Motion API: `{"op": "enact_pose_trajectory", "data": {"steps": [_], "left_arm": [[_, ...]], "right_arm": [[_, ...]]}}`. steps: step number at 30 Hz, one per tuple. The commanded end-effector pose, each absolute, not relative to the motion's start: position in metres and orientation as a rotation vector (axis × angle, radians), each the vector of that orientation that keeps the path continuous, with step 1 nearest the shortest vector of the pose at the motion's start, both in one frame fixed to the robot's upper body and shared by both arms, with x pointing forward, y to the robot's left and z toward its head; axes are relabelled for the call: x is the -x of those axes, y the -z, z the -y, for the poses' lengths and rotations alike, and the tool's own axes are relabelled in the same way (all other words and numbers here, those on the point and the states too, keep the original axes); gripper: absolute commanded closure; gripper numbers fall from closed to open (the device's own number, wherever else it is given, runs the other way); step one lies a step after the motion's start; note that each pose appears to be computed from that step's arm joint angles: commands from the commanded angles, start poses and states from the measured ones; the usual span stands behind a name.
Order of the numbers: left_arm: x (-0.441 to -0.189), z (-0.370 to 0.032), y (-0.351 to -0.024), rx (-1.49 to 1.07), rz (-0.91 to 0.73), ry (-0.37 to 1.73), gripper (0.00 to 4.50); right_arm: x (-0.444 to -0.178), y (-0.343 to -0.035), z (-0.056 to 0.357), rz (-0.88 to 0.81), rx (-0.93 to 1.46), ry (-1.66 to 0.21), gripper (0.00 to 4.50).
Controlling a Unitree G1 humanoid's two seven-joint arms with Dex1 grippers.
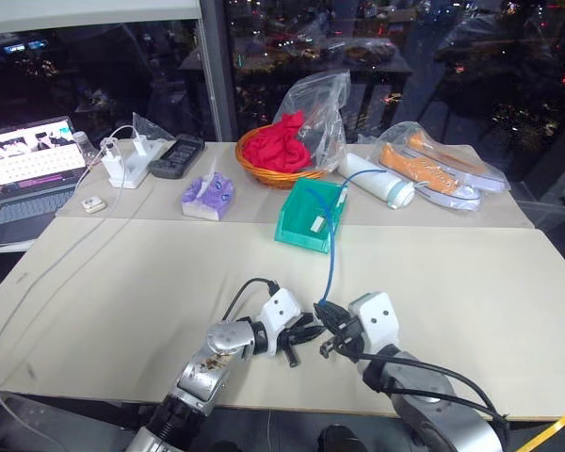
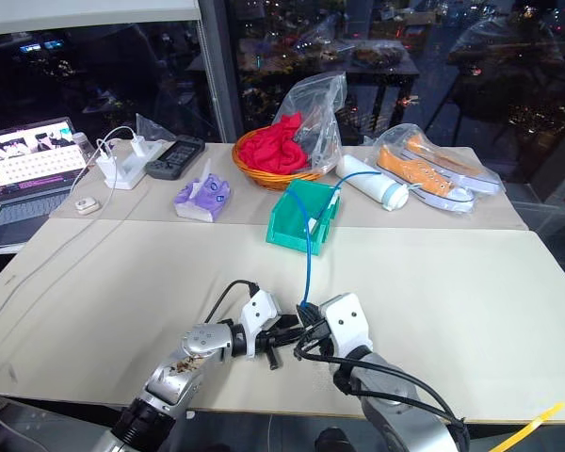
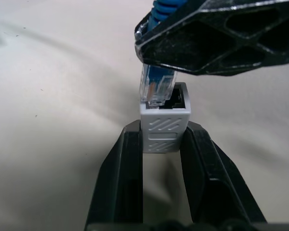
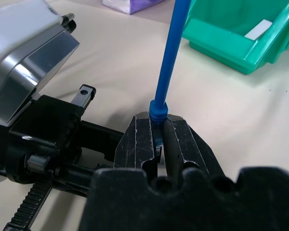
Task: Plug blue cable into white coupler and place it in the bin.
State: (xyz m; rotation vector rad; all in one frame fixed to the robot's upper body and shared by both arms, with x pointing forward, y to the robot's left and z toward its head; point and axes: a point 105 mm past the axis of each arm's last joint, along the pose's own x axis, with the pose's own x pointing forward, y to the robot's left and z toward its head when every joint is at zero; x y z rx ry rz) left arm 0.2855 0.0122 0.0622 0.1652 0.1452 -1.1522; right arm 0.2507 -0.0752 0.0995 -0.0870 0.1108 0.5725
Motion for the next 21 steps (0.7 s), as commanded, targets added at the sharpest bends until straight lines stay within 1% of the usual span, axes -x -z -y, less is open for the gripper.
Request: {"op": "enact_pose_trajectory", "data": {"steps": [1, 8, 21], "left_arm": [[-0.282, -0.002, -0.079, -0.124, -0.073, 1.183, 3.87], [-0.281, -0.004, -0.08, -0.128, -0.073, 1.181, 3.87], [-0.28, -0.008, -0.084, -0.129, -0.073, 1.166, 3.87]], "right_arm": [[-0.23, -0.04, 0.059, -0.343, 0.031, -0.659, 4.5], [-0.231, -0.029, 0.057, -0.375, -0.001, -0.654, 4.5], [-0.229, -0.003, 0.05, -0.457, 0.027, -0.699, 4.5]]}}
